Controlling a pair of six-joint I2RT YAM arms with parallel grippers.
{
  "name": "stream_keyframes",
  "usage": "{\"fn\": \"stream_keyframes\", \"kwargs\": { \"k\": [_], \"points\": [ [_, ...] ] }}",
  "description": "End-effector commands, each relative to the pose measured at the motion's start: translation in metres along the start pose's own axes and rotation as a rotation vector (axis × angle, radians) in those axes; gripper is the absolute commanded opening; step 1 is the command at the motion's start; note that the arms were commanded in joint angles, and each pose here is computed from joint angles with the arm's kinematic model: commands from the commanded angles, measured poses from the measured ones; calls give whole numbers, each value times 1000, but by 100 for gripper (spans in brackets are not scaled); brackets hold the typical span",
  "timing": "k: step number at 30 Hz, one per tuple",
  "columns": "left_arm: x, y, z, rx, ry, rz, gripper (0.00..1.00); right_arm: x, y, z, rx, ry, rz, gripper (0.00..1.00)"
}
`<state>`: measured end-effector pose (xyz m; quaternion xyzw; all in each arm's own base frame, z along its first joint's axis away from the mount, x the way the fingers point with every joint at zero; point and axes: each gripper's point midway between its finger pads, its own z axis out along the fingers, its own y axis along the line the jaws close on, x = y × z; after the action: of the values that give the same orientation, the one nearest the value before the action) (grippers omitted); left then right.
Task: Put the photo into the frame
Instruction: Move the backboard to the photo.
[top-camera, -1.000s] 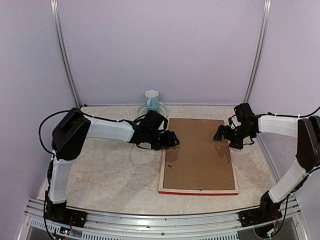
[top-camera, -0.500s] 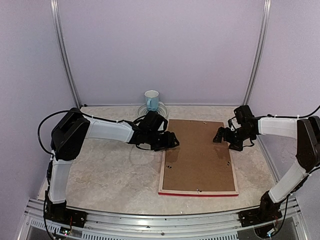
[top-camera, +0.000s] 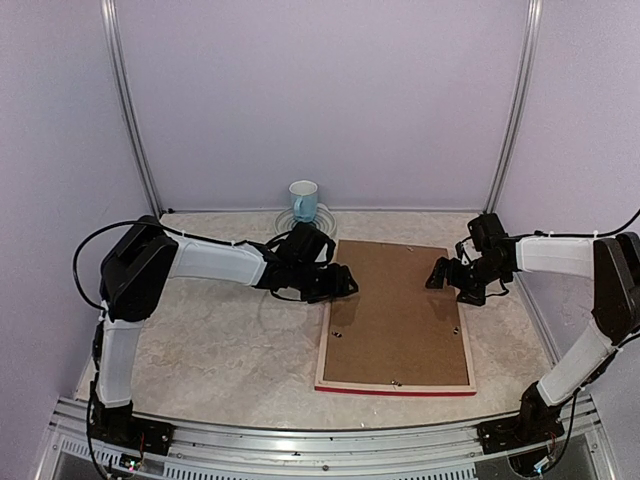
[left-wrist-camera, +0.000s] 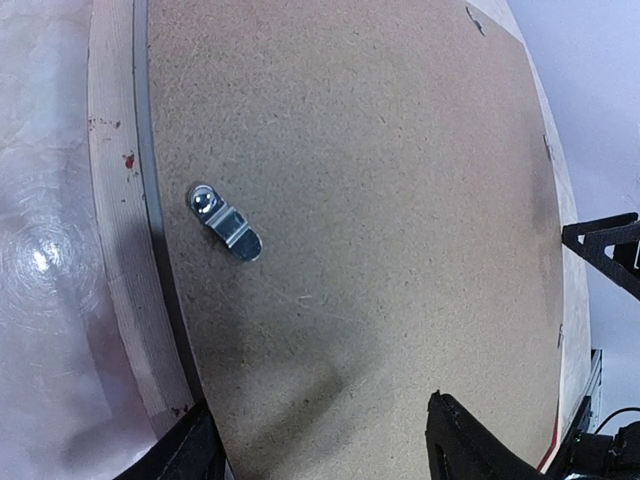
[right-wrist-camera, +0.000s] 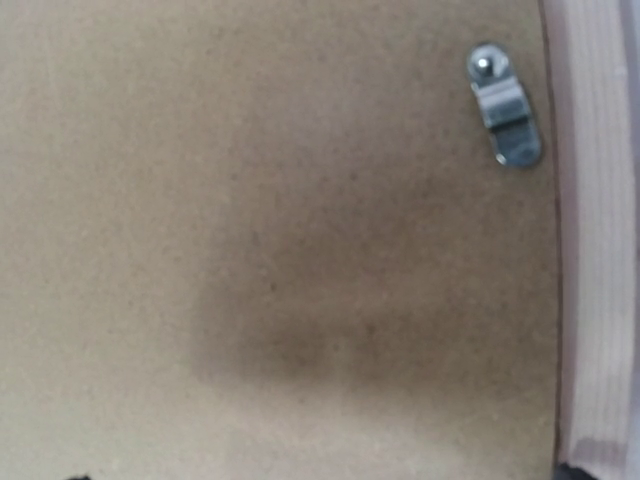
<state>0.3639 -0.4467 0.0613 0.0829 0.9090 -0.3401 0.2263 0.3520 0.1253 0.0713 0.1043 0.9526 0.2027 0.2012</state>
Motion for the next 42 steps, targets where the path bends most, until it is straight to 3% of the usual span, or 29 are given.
{"fn": "stream_keyframes", "kwargs": {
  "k": [1,19,35,42],
  "points": [
    [-12,-34,-22,66,-46,50,68,-10,12,-13,-36,-40,-25,99],
    [-9,-19,-21,-17,-28,71,71,-10,9,-14,-22,-45,-24,99],
    [-23,-26,-39,-38,-103,114,73,-10,9,-13,-21,-42,-28,99],
    [-23,-6,-40,-147,-122,148,73,-13,4,-17,15,-63,-36,99]
  ]
}}
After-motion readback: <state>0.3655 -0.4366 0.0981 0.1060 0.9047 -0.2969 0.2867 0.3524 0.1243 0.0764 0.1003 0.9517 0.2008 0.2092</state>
